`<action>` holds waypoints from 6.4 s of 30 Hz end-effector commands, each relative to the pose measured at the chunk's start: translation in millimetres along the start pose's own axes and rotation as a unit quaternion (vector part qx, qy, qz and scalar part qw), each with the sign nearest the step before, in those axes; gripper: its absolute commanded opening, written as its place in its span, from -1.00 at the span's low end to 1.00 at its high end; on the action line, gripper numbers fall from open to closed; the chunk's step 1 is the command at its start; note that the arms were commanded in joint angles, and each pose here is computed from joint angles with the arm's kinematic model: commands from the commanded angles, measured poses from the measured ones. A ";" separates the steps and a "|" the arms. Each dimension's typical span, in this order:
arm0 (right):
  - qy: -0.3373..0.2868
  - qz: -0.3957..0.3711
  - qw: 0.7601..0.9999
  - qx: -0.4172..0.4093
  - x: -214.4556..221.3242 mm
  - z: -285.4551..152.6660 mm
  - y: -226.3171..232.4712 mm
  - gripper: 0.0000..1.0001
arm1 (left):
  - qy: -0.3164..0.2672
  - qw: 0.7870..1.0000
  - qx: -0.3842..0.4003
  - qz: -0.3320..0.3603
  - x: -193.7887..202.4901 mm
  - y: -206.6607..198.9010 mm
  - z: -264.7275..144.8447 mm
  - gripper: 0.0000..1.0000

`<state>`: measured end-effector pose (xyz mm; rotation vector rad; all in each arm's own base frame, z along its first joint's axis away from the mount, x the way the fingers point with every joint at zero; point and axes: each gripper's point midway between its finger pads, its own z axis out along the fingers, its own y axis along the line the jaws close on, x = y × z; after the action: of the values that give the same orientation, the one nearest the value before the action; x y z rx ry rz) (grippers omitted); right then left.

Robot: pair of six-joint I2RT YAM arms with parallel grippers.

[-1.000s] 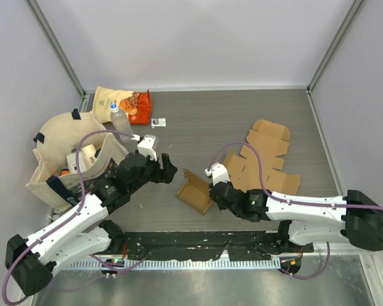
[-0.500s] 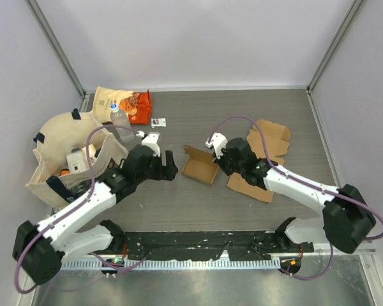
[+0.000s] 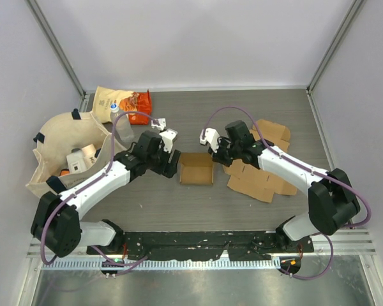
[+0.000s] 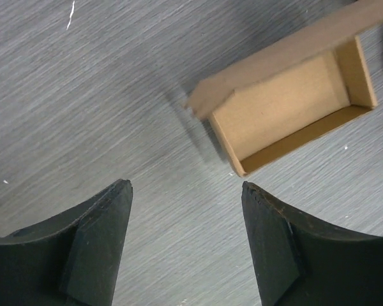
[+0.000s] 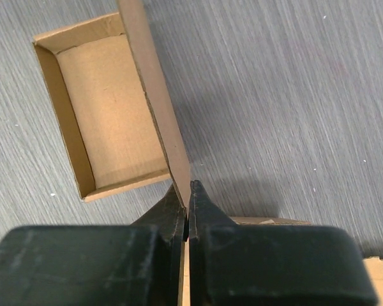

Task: Fold the paper box

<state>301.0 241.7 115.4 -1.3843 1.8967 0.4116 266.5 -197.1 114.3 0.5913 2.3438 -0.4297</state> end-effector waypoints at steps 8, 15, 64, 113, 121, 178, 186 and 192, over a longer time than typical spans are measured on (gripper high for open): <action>-0.029 -0.030 0.999 -0.003 -11.9 3.8 -3.5 -0.98 | -0.030 0.995 0.009 0.090 -48.5 7.3 20.5 0.06; -0.033 -0.016 0.999 0.024 -17.5 5.2 -12.7 -0.98 | -0.029 0.997 0.028 0.064 -49.5 -0.4 27.4 -0.27; -0.096 0.432 0.766 0.466 -26.9 -1.7 -59.0 -0.99 | -0.155 0.968 -0.126 -0.153 -68.2 11.5 22.7 -1.00; -0.115 0.372 0.815 0.429 46.8 32.1 -16.8 -0.98 | -0.159 0.954 -0.197 -0.159 25.2 15.6 53.8 -1.00; -0.105 0.361 0.832 0.408 47.9 25.9 -6.6 -0.69 | -0.159 0.954 -0.207 -0.148 30.8 15.3 49.8 -1.00; -0.172 0.854 0.491 0.035 -24.8 39.0 50.9 -0.74 | -0.147 0.973 -0.003 -0.178 22.8 -56.6 -63.2 0.32; -0.179 0.841 0.507 0.056 -11.5 35.4 50.4 -0.69 | -0.137 0.964 0.067 -0.216 -47.3 -67.3 -37.0 -0.12; -0.174 0.816 0.546 0.075 -0.7 33.9 52.6 -0.56 | -0.098 0.967 0.068 -0.226 -38.9 -69.1 42.4 -0.50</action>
<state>262.4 290.8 78.9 1.1042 2.1989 1.2115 271.7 -255.6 138.6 -0.0016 2.2508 -0.7038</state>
